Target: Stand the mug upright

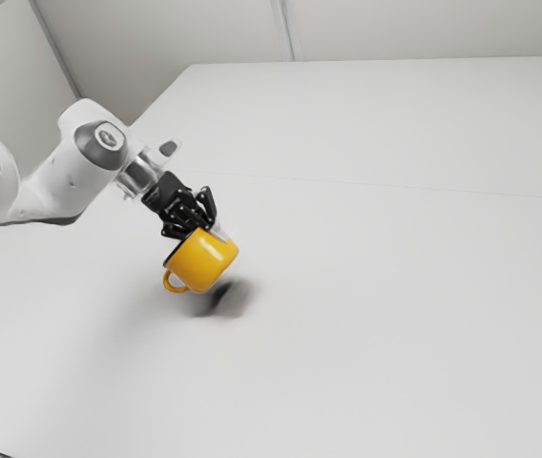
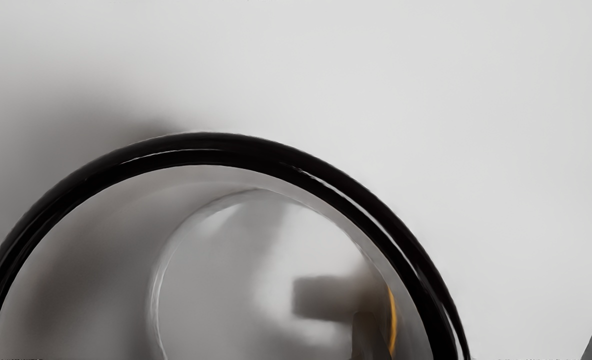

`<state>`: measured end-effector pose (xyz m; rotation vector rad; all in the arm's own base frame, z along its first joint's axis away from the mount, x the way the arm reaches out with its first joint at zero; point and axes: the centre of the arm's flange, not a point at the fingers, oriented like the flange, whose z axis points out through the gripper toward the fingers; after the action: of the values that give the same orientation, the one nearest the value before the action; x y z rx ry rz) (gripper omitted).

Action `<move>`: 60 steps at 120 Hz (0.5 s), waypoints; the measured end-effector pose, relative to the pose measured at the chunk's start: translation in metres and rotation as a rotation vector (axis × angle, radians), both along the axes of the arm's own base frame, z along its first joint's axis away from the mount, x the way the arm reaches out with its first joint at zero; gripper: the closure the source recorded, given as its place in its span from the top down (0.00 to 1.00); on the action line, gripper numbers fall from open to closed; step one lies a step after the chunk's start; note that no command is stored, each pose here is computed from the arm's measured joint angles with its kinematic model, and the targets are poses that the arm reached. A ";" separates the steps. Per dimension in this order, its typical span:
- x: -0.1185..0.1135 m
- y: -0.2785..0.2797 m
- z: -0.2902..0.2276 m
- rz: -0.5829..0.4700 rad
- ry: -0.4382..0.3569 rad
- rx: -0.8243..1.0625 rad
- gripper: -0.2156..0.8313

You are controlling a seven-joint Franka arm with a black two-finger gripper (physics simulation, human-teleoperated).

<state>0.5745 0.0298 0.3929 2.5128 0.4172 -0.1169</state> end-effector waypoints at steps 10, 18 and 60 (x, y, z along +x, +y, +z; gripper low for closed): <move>-0.005 -0.006 0.009 -0.110 -0.019 0.179 0.07; -0.009 -0.008 0.007 -0.171 -0.029 0.291 0.07; -0.014 -0.013 -0.025 -0.278 -0.130 0.570 0.06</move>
<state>0.5605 0.0170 0.3676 3.1082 0.0408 0.0696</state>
